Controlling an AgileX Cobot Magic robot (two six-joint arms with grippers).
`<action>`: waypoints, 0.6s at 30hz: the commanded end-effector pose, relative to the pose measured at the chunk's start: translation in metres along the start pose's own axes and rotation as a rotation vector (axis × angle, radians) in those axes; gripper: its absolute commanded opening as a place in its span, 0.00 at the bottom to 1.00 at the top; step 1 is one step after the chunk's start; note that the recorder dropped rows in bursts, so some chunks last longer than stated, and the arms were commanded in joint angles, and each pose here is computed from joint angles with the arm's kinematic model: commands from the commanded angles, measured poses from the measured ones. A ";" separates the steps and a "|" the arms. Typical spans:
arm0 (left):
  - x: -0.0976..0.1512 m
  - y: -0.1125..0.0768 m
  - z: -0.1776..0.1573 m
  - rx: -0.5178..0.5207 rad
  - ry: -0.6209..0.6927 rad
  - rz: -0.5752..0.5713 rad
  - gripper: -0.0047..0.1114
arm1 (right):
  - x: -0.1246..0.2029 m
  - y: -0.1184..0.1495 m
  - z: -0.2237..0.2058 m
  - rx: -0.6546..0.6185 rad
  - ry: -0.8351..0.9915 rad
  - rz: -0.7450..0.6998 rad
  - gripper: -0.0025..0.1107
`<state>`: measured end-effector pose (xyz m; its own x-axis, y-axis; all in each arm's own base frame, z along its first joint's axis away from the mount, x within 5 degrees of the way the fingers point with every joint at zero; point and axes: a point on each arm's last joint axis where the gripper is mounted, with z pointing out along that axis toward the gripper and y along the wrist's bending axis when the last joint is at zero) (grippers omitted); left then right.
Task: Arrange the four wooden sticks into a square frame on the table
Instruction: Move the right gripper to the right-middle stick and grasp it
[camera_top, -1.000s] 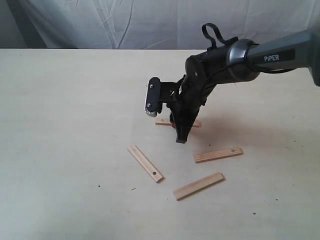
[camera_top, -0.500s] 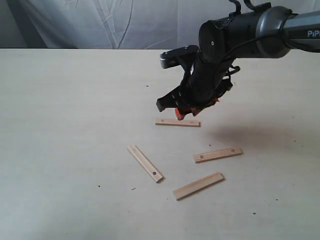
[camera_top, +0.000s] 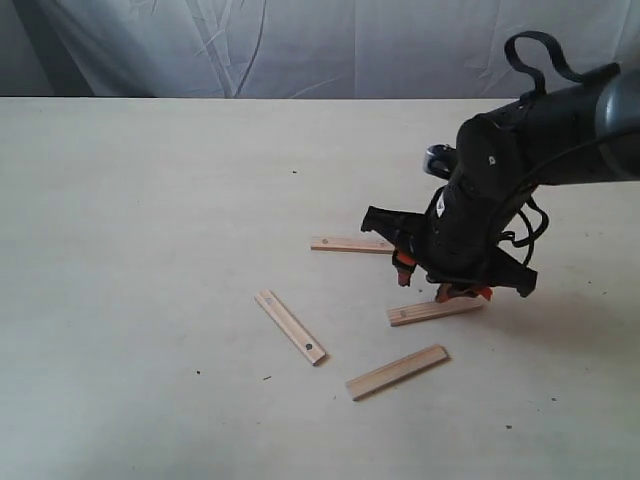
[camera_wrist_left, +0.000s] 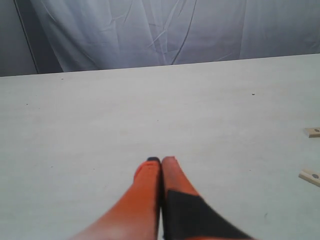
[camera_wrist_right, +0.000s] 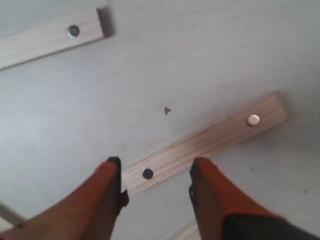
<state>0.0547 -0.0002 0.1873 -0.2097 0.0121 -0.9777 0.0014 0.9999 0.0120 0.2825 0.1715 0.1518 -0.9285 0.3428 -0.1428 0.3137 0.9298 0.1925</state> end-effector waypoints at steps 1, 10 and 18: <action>0.000 0.000 0.000 0.000 -0.014 0.000 0.04 | -0.003 -0.006 -0.006 0.001 -0.050 0.069 0.52; 0.000 0.000 0.000 0.000 -0.014 0.000 0.04 | -0.005 -0.008 -0.004 0.027 -0.081 0.200 0.60; 0.000 0.000 0.000 0.000 -0.014 0.000 0.04 | -0.003 -0.014 0.007 0.109 -0.069 0.267 0.60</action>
<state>0.0547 -0.0002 0.1873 -0.2097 0.0121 -0.9777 0.0014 0.9999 0.0120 0.2837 0.1616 0.1514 -0.8049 0.5652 -0.1805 0.5378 0.8235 0.1806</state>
